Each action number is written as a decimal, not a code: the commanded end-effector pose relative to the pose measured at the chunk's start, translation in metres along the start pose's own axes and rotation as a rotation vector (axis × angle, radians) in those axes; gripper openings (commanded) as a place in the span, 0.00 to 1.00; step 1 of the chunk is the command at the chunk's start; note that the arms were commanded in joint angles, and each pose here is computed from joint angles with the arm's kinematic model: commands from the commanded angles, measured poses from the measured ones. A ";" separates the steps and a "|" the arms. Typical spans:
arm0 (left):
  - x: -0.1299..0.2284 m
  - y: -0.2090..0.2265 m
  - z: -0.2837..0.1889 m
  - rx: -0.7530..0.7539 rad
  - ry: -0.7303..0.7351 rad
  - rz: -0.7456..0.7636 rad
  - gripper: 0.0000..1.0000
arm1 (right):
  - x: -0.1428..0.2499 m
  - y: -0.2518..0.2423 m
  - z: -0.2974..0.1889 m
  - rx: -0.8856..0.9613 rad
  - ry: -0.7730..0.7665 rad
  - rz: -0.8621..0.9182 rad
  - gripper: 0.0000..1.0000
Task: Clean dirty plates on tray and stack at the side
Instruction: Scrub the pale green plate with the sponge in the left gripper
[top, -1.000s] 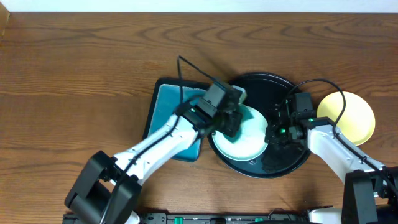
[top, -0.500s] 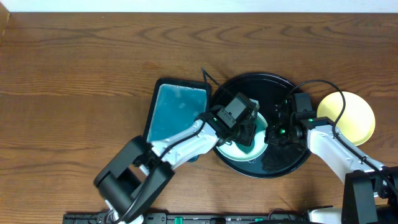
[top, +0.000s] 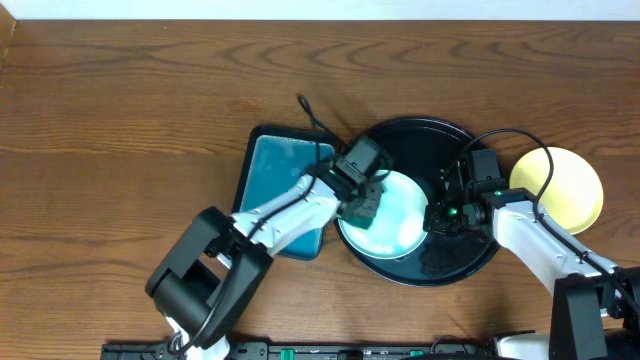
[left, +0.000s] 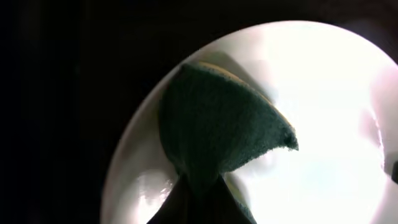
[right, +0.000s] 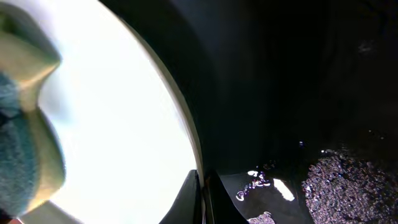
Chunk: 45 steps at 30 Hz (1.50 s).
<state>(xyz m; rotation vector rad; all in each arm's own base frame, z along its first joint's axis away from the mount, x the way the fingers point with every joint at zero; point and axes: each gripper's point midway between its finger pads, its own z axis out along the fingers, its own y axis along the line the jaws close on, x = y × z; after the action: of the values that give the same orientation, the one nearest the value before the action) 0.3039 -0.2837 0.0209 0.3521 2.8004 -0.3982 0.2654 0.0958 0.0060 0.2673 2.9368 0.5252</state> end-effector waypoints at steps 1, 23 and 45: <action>-0.009 -0.024 -0.032 0.135 -0.024 0.044 0.07 | 0.006 -0.005 0.003 0.023 0.018 0.010 0.01; 0.008 -0.017 0.022 0.026 0.010 0.082 0.07 | 0.006 -0.005 0.003 0.024 0.022 0.011 0.01; 0.010 -0.066 -0.029 0.178 -0.035 0.166 0.08 | 0.006 -0.005 0.003 0.024 0.021 0.011 0.01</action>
<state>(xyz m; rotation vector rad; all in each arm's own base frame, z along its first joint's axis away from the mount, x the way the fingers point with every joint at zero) 0.2763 -0.3284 0.0801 0.5584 2.6688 -0.6684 0.2645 0.0955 0.0057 0.2688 2.9409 0.5231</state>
